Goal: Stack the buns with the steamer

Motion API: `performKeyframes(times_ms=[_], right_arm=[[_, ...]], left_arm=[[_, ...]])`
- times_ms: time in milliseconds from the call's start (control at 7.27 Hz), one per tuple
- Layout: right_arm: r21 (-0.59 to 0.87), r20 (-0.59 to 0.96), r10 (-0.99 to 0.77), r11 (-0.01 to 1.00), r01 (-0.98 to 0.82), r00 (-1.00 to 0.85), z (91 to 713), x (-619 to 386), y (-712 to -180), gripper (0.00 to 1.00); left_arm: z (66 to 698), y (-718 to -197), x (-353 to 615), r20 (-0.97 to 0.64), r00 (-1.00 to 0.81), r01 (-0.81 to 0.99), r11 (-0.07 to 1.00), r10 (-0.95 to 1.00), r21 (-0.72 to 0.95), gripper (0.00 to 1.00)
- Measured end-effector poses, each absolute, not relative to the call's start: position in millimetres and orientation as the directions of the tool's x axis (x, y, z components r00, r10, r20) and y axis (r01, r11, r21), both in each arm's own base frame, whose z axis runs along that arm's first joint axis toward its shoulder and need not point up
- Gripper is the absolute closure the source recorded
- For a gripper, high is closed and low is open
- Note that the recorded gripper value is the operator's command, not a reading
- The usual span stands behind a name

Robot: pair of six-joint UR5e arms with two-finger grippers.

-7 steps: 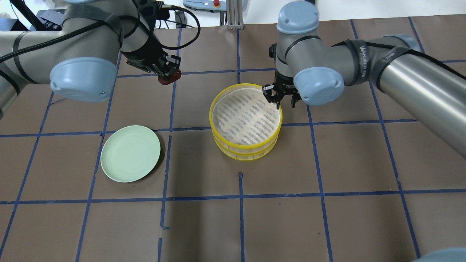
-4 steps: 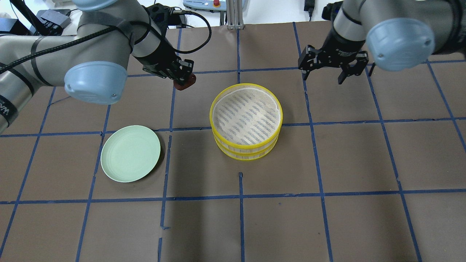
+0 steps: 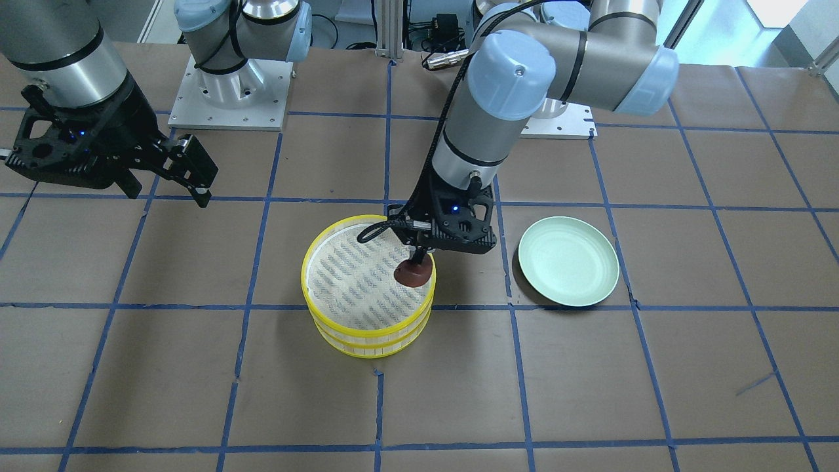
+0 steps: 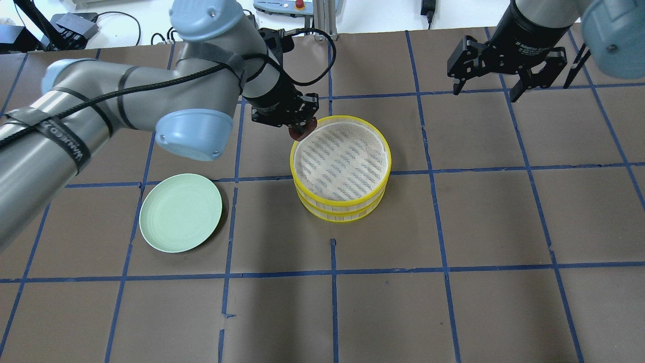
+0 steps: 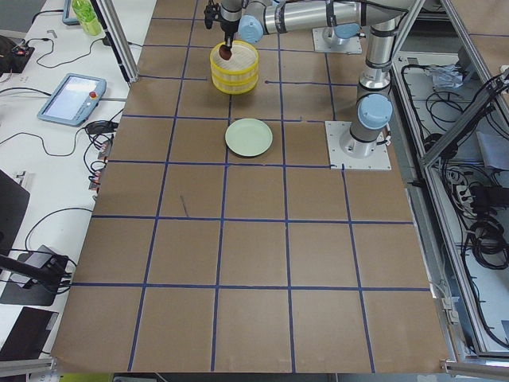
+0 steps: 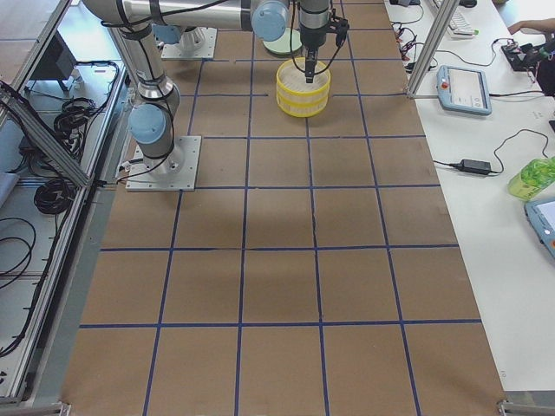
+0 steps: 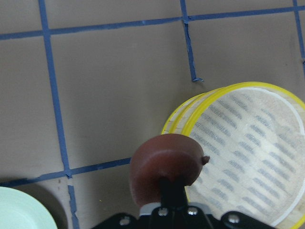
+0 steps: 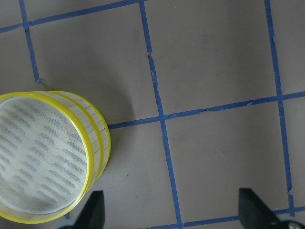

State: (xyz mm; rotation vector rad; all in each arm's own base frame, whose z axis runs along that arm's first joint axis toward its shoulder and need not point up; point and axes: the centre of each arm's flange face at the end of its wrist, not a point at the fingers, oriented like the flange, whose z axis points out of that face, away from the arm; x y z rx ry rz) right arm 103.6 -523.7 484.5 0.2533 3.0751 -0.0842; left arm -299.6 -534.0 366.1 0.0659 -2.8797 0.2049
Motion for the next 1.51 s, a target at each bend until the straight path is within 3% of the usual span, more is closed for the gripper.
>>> performKeyframes(times_ms=[412,688,1100,1512], right_arm=[[-0.033,-0.051,0.162,0.986,0.164,-0.986,482.7,102.1,-520.5,0.0],[-0.029,-0.05,0.162,0.986,0.164,-0.985,481.6,101.6,-520.1,0.0],[-0.029,-0.048,0.161,0.986,0.162,-0.986,481.6,102.1,-519.9,0.0],[-0.052,-0.003,0.162,0.985,0.162,-0.987,490.9,103.2,-517.4,0.0]], left_arm=[[354.1,-534.8,-322.8,0.289,-0.949,-0.168,0.976,-0.122,-0.138,0.0],[372.2,-537.0,-311.9,0.25,-0.968,-0.078,0.976,-0.024,-0.205,0.0],[428.8,-542.2,-189.1,0.083,-0.981,0.156,0.966,0.176,-0.208,0.0],[478.2,-508.7,-107.1,0.029,-0.989,0.144,0.987,0.146,-0.072,0.0]])
